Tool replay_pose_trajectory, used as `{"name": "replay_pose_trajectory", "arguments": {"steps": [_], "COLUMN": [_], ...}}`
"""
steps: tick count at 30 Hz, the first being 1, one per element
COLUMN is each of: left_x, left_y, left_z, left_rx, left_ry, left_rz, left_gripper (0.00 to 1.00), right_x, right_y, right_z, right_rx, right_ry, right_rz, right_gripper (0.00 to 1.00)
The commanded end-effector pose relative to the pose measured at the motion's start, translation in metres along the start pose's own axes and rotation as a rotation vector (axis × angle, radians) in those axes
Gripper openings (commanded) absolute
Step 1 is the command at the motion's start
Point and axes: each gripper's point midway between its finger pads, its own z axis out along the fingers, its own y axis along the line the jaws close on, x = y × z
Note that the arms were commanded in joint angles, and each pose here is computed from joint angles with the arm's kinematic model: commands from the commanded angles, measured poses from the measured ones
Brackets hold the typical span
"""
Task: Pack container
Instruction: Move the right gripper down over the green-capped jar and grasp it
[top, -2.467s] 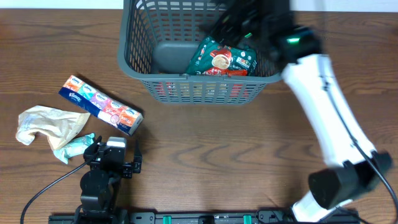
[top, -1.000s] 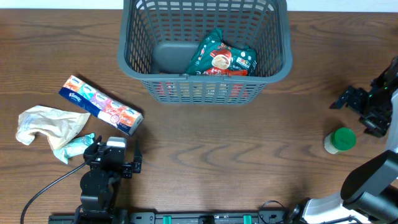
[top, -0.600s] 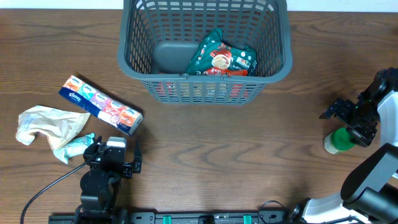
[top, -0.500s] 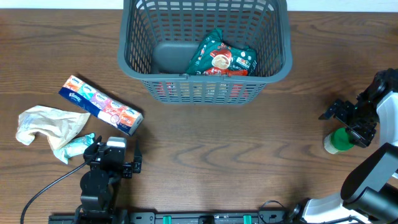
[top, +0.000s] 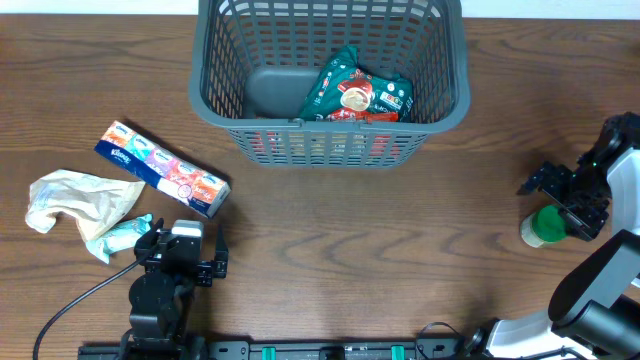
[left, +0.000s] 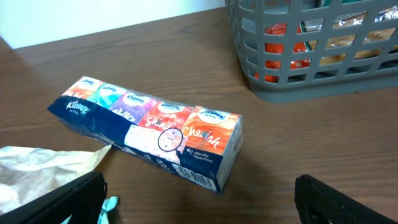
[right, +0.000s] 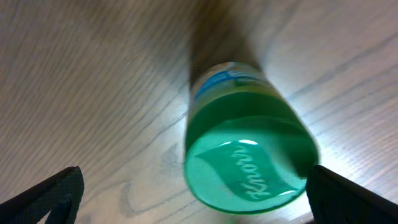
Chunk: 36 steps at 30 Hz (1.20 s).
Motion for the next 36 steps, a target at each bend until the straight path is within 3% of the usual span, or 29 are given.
{"name": "replay_pose_trajectory", "arguments": {"steps": [1, 13, 36], "left_x": [0.007, 0.007, 0.007], "left_y": [-0.001, -0.001, -0.001], "left_z": [0.003, 0.003, 0.003], "left_rx": [0.001, 0.001, 0.001], "left_ry": [0.015, 0.015, 0.015], "left_rz": [-0.004, -0.004, -0.004], "left_gripper": [0.99, 0.99, 0.98], "right_x": [-0.003, -0.004, -0.003], "right_y": [-0.014, -0.027, -0.027], "right_z": [-0.003, 0.001, 0.060], "right_rx": [0.023, 0.024, 0.004], "right_ry": [-0.015, -0.008, -0.082], "right_rz": [0.059, 0.107, 0.107], "right_gripper": [0.99, 0.99, 0.99]}}
